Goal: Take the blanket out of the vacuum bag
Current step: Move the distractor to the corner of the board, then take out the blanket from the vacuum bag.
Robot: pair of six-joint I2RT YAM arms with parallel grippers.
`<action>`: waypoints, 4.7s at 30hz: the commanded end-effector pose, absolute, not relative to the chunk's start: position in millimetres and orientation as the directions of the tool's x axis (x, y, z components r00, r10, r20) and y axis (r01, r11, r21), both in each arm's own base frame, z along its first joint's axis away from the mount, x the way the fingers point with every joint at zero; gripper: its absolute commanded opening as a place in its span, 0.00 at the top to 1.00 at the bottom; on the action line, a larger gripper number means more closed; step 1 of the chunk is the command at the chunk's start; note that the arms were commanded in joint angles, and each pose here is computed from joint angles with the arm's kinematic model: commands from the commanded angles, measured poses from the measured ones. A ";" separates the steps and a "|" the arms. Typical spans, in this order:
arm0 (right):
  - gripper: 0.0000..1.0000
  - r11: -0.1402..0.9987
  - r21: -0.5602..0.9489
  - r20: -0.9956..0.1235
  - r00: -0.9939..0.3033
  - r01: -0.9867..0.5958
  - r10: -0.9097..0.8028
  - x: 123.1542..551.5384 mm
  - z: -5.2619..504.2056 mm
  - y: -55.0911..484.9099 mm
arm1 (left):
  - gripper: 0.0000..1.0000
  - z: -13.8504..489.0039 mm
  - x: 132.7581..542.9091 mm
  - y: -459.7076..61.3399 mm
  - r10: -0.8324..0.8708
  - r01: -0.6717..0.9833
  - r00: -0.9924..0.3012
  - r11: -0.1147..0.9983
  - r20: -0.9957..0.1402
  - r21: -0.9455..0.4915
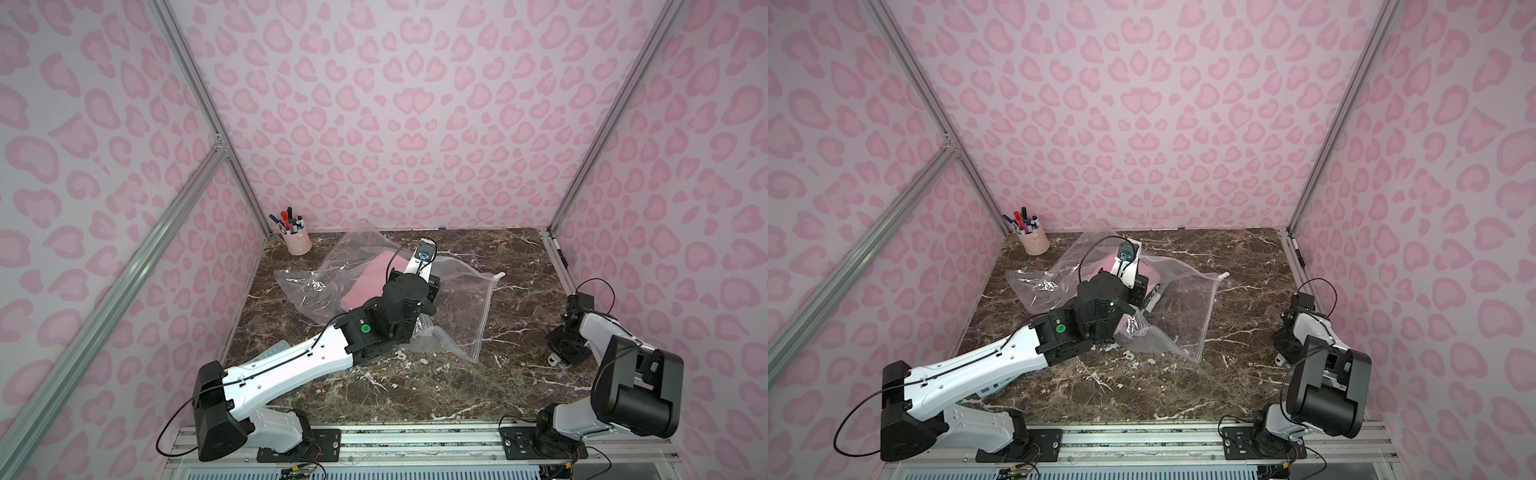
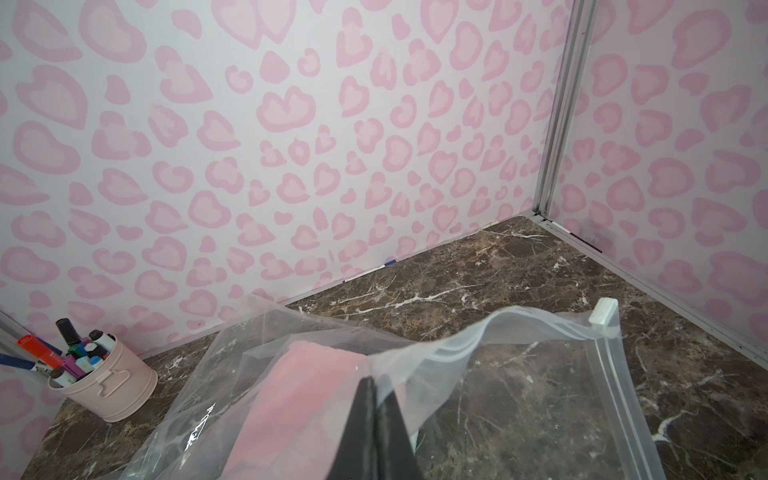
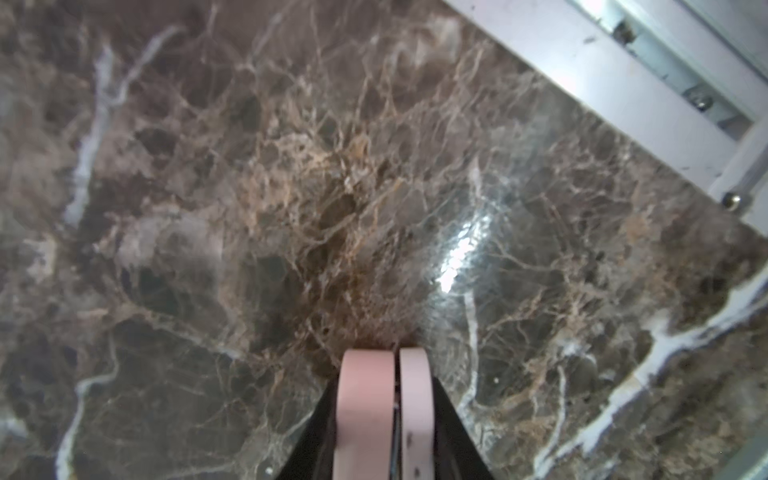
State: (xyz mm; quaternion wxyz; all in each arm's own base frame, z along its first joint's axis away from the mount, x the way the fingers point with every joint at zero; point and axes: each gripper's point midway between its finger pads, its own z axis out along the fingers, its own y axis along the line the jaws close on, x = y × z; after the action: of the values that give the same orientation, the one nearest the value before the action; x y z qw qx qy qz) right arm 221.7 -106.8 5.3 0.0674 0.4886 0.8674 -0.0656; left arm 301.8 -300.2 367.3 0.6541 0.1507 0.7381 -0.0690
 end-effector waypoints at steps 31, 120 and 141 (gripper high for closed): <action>0.03 0.729 0.680 -0.592 -0.649 -0.082 0.479 308.6 256.2 206.1 | 0.96 376.4 312.5 -305.7 0.074 0.298 -0.013 0.952 -0.997 0.067; 1.00 0.629 0.726 -0.530 -0.809 -0.279 0.253 351.1 196.1 360.2 | 0.96 348.2 331.1 -280.4 0.038 0.211 -0.033 0.977 -0.999 0.030; 1.00 0.702 0.696 -0.635 -0.587 -0.152 0.502 291.9 320.9 202.3 | 0.96 310.4 345.1 -275.1 0.086 0.147 -0.078 0.986 -0.993 0.074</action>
State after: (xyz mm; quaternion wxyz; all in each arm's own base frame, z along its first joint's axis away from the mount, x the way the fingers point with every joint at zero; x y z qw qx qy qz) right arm 287.1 235.2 314.3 0.4122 0.0791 0.8081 0.4133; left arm 342.0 -283.3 313.4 0.6712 0.0993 0.7334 -0.0428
